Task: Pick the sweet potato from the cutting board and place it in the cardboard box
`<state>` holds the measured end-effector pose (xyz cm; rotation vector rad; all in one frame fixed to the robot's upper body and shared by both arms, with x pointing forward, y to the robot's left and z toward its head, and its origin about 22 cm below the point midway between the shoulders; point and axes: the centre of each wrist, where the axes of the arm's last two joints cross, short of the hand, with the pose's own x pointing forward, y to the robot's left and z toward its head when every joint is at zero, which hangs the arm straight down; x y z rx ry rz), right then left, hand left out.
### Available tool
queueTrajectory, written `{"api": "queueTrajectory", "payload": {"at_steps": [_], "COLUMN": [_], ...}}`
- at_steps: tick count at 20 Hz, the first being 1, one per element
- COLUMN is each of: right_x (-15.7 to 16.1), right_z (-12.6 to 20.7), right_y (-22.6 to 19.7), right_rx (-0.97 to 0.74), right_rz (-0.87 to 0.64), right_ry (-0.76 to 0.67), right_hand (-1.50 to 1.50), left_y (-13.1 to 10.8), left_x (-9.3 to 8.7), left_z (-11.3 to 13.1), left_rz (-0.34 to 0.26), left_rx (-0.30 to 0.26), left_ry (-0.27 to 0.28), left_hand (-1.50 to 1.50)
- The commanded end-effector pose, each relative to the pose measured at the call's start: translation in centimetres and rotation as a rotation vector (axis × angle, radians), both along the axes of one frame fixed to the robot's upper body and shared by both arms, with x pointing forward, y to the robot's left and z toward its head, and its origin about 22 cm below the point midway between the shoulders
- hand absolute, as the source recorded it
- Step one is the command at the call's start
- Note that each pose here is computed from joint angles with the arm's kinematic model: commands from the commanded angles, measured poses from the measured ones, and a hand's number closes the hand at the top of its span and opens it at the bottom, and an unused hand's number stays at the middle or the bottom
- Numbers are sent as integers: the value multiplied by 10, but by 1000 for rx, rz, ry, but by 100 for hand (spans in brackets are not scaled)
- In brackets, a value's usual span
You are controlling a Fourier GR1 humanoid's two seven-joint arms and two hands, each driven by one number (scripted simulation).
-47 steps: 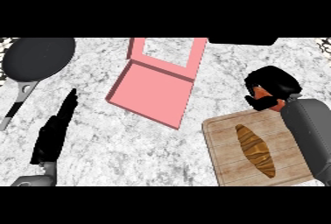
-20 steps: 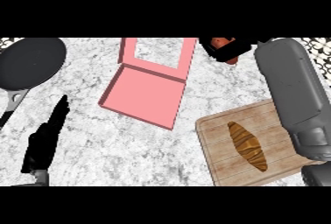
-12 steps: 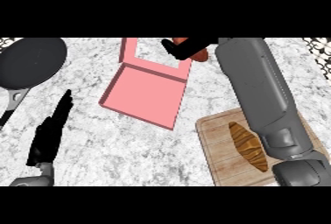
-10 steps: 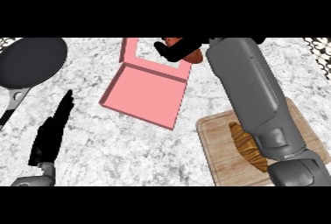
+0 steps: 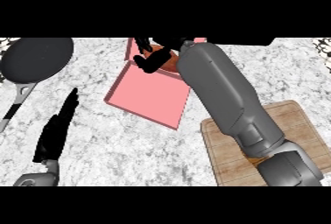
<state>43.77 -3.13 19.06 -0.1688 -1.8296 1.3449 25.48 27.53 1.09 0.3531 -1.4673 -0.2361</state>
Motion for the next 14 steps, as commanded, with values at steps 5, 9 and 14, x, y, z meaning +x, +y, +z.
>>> {"api": "queueTrajectory", "payload": {"at_steps": [5,9,14], "right_x": [-1,-3,-2], "right_z": [-39,-53,-61], "right_y": [8,6,-3], "right_rx": [-50,-21,194], "right_rz": [-113,-119,-159], "right_ry": [105,136,173], "right_hand": [-150,-150,-150], "left_y": [-19,-3,-10], "left_x": [20,2,18], "left_z": [18,3,16], "left_rz": [-48,-64,-47], "left_rx": [13,2,-4], "left_ry": [-3,-5,-19], "left_hand": [0,0,0]}}
